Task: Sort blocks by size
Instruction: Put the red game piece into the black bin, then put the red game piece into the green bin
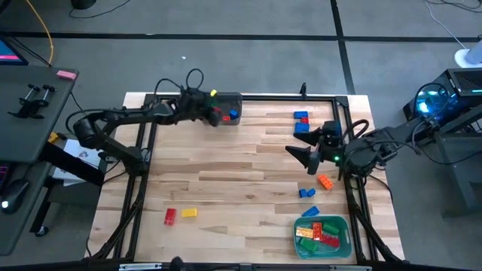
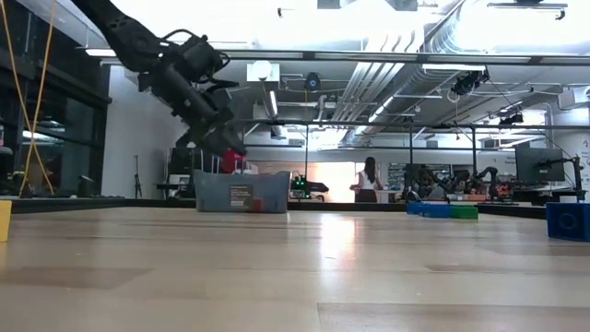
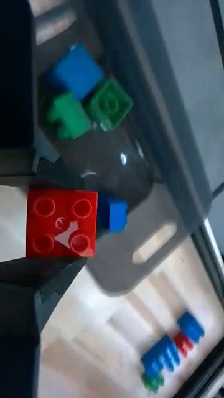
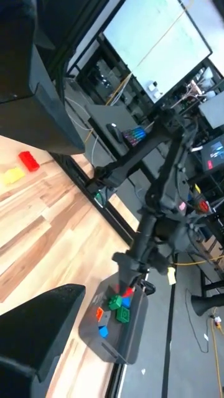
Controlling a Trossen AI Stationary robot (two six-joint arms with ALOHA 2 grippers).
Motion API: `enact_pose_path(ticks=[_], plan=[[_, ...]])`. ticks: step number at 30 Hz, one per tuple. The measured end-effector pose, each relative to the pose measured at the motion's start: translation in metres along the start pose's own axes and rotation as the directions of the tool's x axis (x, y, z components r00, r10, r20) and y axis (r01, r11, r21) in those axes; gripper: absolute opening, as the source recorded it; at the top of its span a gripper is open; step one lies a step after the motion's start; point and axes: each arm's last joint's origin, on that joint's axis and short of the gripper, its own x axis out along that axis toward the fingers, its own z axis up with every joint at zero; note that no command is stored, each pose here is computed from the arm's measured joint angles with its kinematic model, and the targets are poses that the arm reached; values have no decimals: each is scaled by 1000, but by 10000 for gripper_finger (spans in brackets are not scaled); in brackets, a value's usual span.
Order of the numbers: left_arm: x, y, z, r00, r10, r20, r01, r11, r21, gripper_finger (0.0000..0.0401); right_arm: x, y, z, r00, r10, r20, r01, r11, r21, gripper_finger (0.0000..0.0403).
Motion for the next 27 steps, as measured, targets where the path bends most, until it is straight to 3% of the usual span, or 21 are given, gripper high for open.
enact_pose_path(ticks=[7,11,13,16,21,27], plan=[[-3,1,21,998,-4,68,0,998,60,235,11,1,-4,1000,-16,-16,16,1000,-7,353],[-8,-4,31,999,-10,30,8,998,61,276,12,0,-2,1000,-21,-9,21,1000,-1,353],[-14,-9,34,997,-55,-46,56,998,16,284,13,0,-2,1000,-23,-8,23,1000,-2,353],[-29,-25,28,960,-228,-161,228,974,-19,286,13,0,-2,1000,-15,-17,15,1000,-8,353],[-82,-77,-19,870,-406,-281,436,898,54,282,14,0,-6,998,0,-62,-2,1000,-29,353],[-159,-119,-108,812,-477,-336,525,849,64,282,16,1,-13,990,27,-139,-33,998,-47,353]])
